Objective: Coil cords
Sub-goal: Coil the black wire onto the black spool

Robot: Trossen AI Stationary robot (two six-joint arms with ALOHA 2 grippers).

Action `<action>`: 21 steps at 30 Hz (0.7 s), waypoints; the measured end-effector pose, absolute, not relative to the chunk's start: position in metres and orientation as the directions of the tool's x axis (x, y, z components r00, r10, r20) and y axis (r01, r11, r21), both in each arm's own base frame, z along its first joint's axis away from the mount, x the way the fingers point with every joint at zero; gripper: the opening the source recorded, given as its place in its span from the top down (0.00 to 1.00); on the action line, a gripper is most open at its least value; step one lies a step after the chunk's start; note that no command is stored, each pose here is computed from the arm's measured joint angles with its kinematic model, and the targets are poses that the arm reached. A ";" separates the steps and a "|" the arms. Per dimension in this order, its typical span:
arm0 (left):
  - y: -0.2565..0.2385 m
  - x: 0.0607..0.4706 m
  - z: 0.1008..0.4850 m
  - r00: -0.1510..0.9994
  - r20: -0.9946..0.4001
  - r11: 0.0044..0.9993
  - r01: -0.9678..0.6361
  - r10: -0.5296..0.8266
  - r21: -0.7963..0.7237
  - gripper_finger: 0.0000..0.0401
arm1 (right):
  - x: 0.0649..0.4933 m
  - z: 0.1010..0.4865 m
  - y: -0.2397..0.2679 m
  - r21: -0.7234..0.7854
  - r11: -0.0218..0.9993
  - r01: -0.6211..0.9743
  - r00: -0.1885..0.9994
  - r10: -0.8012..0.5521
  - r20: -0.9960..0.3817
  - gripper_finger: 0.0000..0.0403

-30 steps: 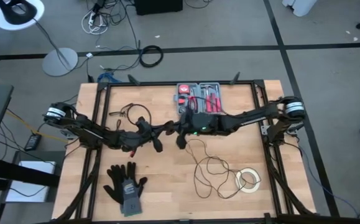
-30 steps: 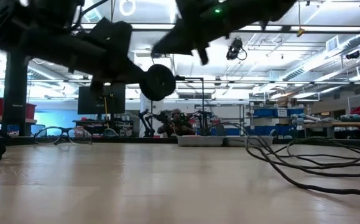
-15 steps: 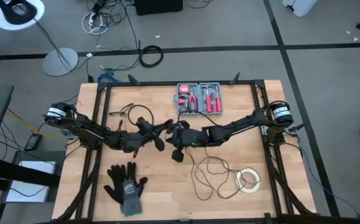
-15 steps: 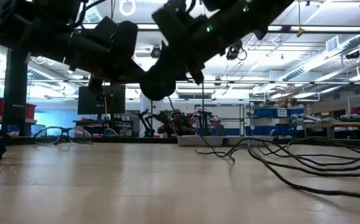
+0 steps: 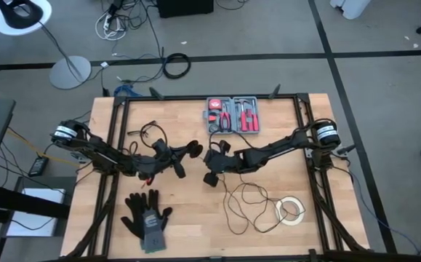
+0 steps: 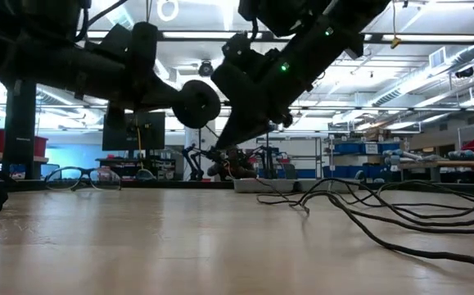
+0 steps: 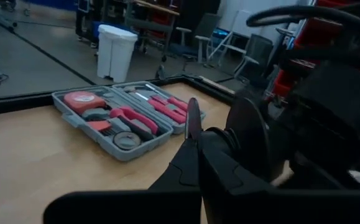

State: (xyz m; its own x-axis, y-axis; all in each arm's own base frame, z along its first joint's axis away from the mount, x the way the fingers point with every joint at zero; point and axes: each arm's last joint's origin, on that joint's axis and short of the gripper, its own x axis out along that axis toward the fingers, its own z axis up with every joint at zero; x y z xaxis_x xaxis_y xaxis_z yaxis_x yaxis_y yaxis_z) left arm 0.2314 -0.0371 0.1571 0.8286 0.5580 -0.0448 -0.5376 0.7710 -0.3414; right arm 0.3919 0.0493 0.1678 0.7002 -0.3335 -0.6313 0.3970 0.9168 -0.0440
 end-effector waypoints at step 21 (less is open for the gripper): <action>-0.034 0.221 0.155 0.827 -0.008 0.764 -0.523 0.562 -0.378 1.00 | 0.310 0.155 0.056 0.059 0.897 0.437 0.740 -0.322 -0.590 0.91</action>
State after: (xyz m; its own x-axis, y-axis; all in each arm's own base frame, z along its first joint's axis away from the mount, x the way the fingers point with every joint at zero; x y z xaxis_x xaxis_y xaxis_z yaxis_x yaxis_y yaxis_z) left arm 0.2213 -0.0342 0.1548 0.8268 0.5625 -0.0082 -0.5233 0.7636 -0.3784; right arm 0.3099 0.0565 0.1554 0.7402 -0.3221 -0.5902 0.4372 0.8975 0.0586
